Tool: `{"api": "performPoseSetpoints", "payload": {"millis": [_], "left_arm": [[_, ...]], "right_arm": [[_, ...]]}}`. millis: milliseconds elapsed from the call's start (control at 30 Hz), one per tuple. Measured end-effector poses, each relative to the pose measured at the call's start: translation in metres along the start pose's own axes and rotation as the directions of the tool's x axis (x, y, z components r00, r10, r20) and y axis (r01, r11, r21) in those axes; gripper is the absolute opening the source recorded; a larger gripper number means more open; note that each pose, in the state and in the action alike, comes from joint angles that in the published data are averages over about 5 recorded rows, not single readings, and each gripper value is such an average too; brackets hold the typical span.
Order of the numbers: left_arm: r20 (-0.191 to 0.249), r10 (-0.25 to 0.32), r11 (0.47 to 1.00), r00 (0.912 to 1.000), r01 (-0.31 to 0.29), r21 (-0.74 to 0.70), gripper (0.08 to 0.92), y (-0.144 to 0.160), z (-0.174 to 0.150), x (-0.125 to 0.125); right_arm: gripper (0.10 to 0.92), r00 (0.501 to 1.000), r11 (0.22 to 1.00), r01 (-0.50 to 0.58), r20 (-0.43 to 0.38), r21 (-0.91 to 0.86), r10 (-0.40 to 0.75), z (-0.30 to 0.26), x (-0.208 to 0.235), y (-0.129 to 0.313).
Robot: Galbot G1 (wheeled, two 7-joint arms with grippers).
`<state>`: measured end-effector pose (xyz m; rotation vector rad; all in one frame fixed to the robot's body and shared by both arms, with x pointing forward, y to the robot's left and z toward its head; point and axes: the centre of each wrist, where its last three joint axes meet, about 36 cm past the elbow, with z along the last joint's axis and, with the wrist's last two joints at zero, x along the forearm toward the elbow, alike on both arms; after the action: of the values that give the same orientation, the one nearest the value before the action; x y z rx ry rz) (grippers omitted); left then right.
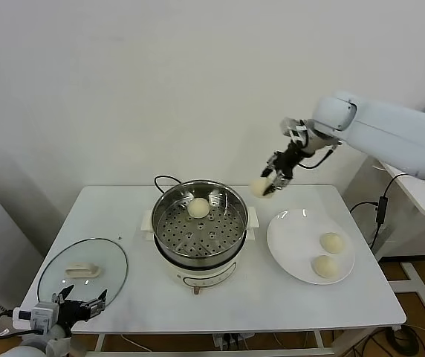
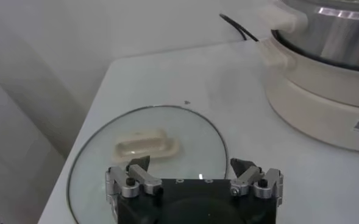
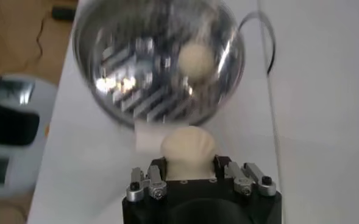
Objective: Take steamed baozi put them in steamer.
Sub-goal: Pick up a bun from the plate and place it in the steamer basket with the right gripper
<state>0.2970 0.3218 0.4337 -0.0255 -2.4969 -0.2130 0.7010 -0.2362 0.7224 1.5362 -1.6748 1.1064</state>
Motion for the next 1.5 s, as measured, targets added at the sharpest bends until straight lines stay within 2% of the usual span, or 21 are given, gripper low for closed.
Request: {"api": "performPoseSetpoints", "payload": {"millis": [233, 400, 800, 1233, 1333, 1500], "left_arm": [[0.004, 0.003, 1.0, 1.0, -0.003, -0.001, 0.823, -0.001, -0.002, -0.001], [0.003, 0.001, 1.0, 1.0, -0.001, -0.002, 0.823, 0.0, -0.002, -0.001], [0.004, 0.0, 1.0, 1.0, 0.0, 0.0, 0.823, 0.001, -0.001, -0.002], [0.004, -0.002, 1.0, 1.0, 0.002, 0.003, 0.823, 0.003, 0.0, -0.004], [0.003, -0.002, 1.0, 1.0, 0.002, 0.004, 0.823, 0.003, 0.0, -0.004], [0.003, -0.004, 1.0, 1.0, 0.004, 0.005, 0.823, 0.004, 0.001, -0.004]], "right_arm": [[0.492, 0.998, 0.999, 0.006, 0.055, -0.032, -0.004, -0.052, -0.035, 0.004], [0.492, 0.998, 0.999, 0.014, 0.065, -0.051, -0.011, -0.082, -0.073, 0.012], [0.492, 1.0, 0.997, 0.0, 0.004, -0.081, 0.0, -0.118, -0.158, 0.035], [0.492, 0.998, 0.995, -0.022, -0.054, -0.101, 0.016, -0.124, -0.214, 0.055], [0.511, 0.998, 0.994, -0.026, -0.06, -0.106, 0.02, -0.123, -0.221, 0.058], [0.634, 0.998, 0.993, -0.036, -0.058, -0.11, 0.029, -0.126, -0.225, 0.059]]}}
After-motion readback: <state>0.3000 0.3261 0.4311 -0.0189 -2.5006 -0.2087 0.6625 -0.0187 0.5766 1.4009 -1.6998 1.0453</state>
